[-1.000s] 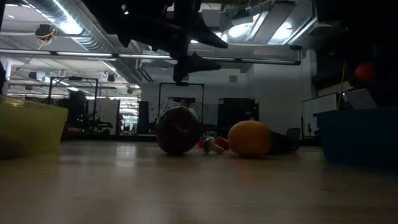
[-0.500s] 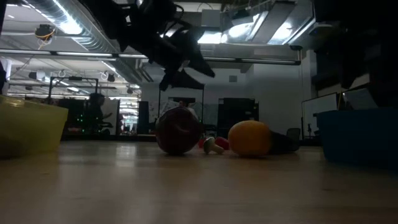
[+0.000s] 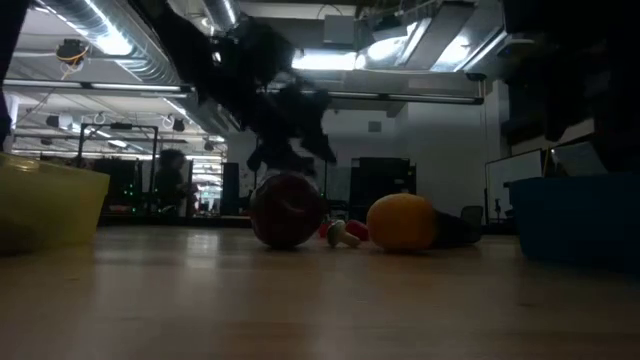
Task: Sort produce into baskets
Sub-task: Put the peach into the blue bin
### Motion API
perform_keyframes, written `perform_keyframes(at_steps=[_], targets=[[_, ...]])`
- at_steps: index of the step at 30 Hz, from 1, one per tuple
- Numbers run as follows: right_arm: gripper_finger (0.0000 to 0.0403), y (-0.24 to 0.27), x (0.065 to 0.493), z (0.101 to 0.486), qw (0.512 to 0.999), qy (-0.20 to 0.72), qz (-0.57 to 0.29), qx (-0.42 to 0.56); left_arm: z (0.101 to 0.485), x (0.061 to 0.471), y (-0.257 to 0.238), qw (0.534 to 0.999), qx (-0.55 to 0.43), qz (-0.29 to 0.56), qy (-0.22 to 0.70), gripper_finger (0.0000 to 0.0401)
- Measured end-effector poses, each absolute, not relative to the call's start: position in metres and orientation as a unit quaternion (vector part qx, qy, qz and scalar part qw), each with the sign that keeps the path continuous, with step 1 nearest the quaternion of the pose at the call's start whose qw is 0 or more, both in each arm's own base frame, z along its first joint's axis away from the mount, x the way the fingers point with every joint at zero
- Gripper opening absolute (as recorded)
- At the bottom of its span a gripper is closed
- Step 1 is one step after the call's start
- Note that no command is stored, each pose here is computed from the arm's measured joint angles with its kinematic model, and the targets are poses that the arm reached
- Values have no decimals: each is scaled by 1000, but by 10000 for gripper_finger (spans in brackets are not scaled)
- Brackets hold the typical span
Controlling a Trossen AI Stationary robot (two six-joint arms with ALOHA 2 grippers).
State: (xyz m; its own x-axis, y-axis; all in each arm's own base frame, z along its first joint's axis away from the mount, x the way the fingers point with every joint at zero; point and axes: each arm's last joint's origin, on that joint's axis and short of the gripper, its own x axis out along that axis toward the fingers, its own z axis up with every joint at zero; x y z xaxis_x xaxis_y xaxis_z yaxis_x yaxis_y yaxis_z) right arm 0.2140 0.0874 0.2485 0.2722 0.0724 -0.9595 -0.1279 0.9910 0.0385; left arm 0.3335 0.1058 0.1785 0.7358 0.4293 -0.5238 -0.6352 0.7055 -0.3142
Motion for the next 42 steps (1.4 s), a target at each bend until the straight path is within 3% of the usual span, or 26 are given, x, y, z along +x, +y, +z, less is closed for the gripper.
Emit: perform_keyframes(at_steps=[10,28,42], targets=[[282,90,220,251,816,573,70,-15,134,341,115,874,-268,320,249,246],[282,97,236,259,866,492,92,7,111,346,106,862,-287,315,274,246],[282,97,237,260,868,487,93,8,96,363,101,868,-273,318,267,236]])
